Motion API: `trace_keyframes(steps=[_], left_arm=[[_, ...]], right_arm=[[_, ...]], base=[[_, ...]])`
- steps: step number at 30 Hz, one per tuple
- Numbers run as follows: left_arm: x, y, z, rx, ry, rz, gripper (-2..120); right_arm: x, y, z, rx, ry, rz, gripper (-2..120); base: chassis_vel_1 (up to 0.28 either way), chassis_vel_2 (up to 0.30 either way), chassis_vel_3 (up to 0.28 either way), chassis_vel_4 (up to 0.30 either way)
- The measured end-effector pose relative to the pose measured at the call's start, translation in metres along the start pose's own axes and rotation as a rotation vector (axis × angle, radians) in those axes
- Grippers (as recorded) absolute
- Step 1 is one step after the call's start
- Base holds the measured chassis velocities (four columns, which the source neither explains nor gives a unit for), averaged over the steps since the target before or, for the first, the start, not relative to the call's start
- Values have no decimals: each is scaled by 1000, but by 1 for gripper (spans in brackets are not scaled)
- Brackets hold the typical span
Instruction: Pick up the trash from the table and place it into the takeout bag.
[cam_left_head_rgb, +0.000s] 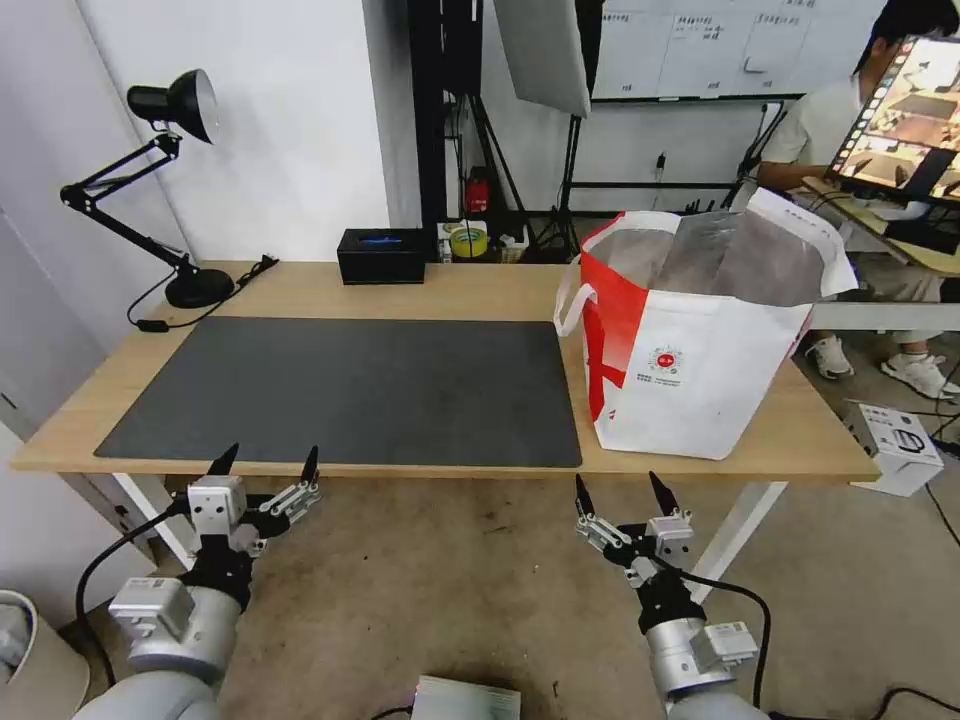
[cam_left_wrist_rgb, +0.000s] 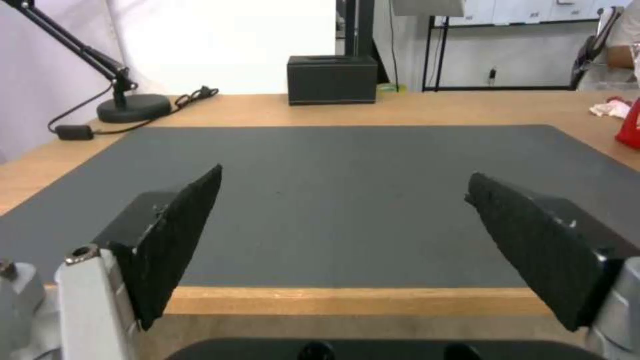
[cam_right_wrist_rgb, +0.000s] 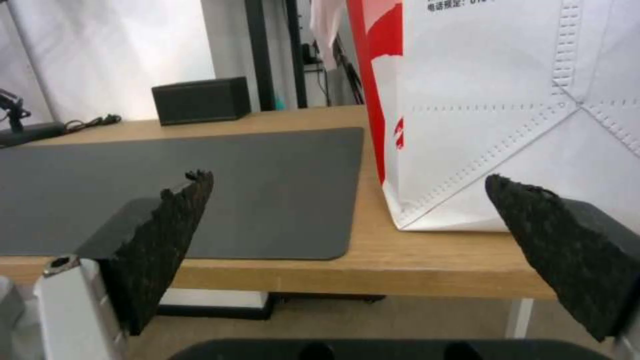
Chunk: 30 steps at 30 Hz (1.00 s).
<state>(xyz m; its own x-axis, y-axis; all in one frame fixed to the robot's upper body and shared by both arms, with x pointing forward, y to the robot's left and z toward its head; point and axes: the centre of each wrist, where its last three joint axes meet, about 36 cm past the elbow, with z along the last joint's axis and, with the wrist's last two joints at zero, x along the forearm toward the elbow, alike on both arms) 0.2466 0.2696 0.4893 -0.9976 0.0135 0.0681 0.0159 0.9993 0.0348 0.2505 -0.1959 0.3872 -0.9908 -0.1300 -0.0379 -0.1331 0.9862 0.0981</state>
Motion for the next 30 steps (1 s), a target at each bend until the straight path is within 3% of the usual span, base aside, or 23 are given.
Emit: trace_keyframes(steps=[30], left_arm=[[-3,-2,2,-5,-16,20,100]], right_arm=[[0,0,0,0,0,0,100]], base=[[0,0,0,0]])
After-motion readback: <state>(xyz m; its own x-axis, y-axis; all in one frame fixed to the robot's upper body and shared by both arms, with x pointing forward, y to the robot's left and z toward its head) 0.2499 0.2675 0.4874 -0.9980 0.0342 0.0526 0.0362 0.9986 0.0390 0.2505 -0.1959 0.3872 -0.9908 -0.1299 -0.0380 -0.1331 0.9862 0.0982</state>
